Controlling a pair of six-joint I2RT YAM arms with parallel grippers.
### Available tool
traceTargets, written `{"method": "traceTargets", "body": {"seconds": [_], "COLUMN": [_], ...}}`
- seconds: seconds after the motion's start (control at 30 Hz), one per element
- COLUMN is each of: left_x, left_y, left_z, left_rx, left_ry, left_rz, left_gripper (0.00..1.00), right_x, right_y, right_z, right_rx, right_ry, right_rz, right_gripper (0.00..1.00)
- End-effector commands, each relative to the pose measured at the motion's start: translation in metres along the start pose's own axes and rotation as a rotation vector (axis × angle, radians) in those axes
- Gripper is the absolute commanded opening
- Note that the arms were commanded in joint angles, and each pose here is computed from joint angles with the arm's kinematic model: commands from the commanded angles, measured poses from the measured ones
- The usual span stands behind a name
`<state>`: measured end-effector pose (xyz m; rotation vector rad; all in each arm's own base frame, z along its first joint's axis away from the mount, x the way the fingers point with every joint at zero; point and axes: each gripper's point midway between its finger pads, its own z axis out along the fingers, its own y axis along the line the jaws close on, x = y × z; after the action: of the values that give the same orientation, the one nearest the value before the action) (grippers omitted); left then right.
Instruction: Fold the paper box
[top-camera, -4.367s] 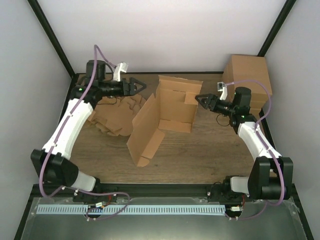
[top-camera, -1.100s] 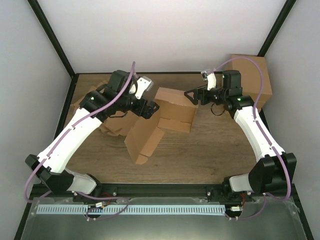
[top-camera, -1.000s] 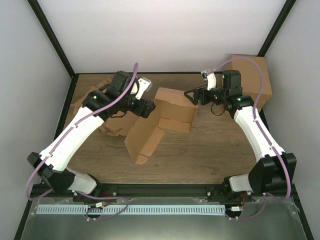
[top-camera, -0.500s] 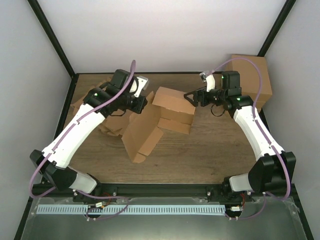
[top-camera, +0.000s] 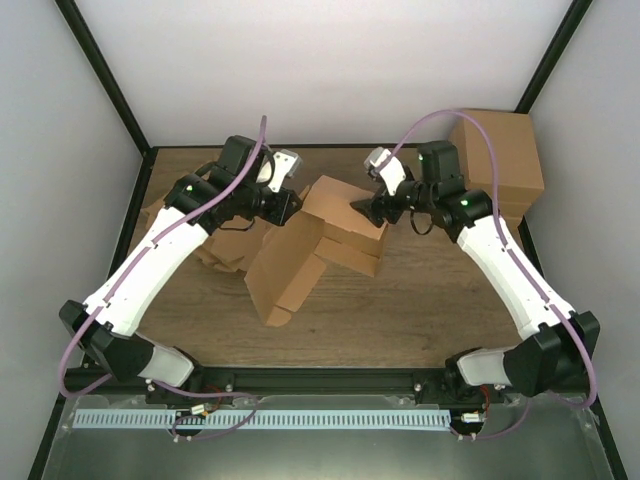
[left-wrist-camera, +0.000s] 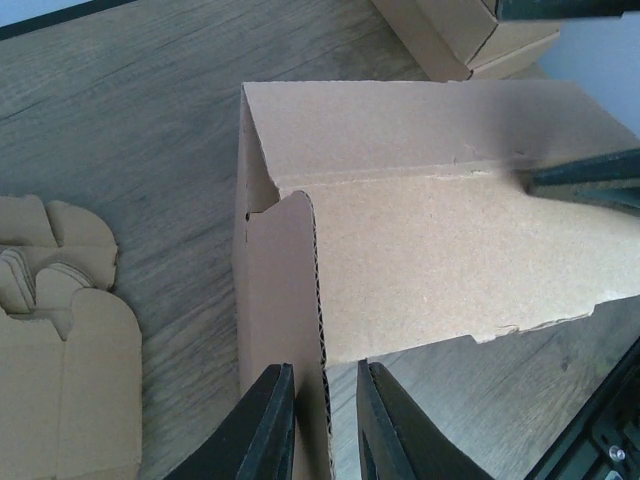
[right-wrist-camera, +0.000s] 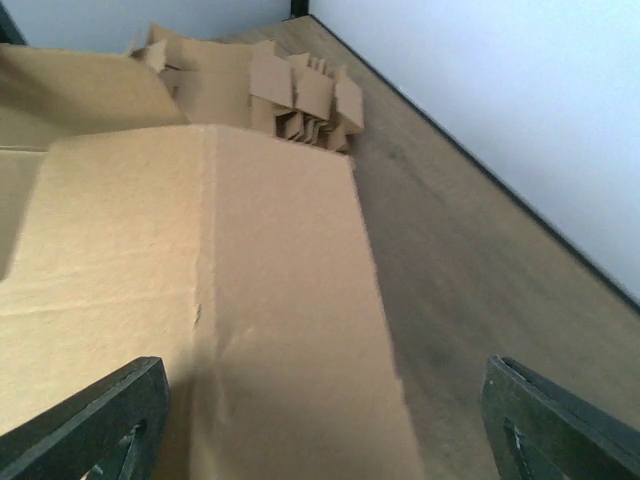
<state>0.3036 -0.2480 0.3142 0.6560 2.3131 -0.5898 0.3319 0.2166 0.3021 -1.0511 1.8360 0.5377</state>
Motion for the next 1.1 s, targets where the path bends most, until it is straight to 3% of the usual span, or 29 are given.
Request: {"method": "traceTargets", "body": {"seconds": [0.0,0.33,0.53,0.67,0.8,1.07], "left_x": [-0.006,-0.004,-0.005,-0.005,-0.005,-0.006], "left_y": [-0.005,0.000,0.000,-0.001,-0.002,-0.004], "left_z": [0.000,0.005,0.005,0.005,0.004,0.002], "left_rx": [0.030,0.011,0.011,0.016,0.017,0.028], "left_ry": [-0.016,-0.003,-0.006,-0.011,-0.012,-0.028], "left_rz": [0.014,0.018,0.024,0.024,0.027,0.029], "left_gripper": [0.20,0.16,0.15,0.15,0.15,0.15], "right_x": [-0.001,0.029,0.045,0.043,0.032,0.036], "right_y": [-0.010,0.011,0.003,-0.004,-0.007,0.000], "right_z": [0.006,0.032,0.043,0.044,0.039,0.047], "right_rx": [0.101,0.169,0.318,0.427,0.509,0.599], "right_ry": [0.111,0.295,0.388,0.358,0.292,0.265], "right_rz": [-0.169,-0.272,-0.344,-0.417,-0.483,-0.657], "right_gripper": [0.88,0.86,0.76,0.72,0.60,0.48]}}
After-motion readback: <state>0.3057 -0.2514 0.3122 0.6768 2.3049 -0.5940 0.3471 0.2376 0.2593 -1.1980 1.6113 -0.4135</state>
